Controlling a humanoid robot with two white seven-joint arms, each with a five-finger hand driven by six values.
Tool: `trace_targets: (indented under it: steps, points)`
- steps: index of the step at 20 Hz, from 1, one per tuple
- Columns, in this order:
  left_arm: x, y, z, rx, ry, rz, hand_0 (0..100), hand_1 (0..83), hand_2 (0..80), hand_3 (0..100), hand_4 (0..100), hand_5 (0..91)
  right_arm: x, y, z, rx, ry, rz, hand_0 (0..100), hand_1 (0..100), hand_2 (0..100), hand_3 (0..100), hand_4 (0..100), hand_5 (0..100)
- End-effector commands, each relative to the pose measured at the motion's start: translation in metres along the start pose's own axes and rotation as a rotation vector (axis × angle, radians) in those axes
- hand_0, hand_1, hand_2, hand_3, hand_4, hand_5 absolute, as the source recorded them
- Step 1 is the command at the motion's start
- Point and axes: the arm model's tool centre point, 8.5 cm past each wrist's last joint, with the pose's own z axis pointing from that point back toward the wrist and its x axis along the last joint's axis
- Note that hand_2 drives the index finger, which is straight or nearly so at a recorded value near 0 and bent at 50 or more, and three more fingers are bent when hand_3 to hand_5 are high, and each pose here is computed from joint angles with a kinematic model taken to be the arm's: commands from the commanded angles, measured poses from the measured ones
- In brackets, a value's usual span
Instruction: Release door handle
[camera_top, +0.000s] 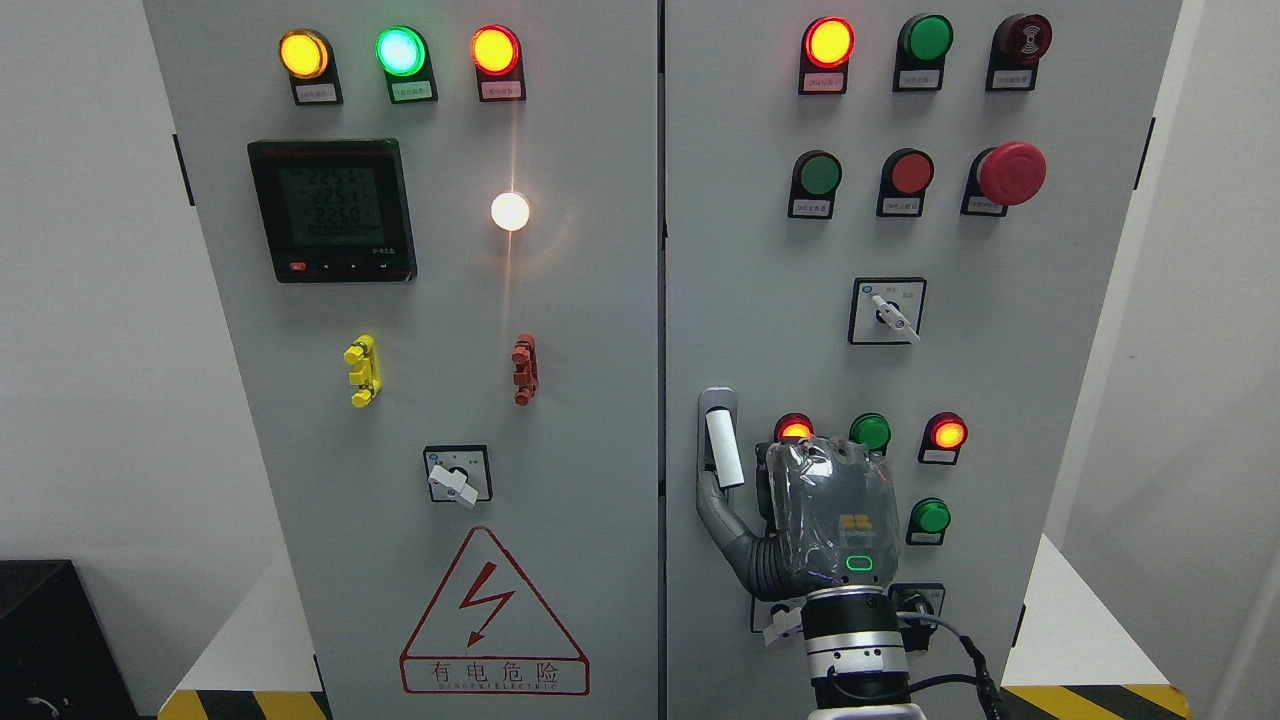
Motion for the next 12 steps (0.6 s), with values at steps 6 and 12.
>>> trace_targets:
  steps: [6,12]
  points:
    - [0.0068,0.001,-0.0001,0.003,0.003,-0.003,12,55.6,0.0,0,0,0.0,-0.0005,-0.0022,0.0012,-0.008,0.01,-0.006,51,36,97,100,98,100]
    - [0.0078,0.0009,-0.0002,0.003,0.002,-0.003,12,55.6,0.0,0,0,0.0,-0.0016,-0.0029,0.0011,-0.021,0.016,-0.005,52,35,97,100,98,100]
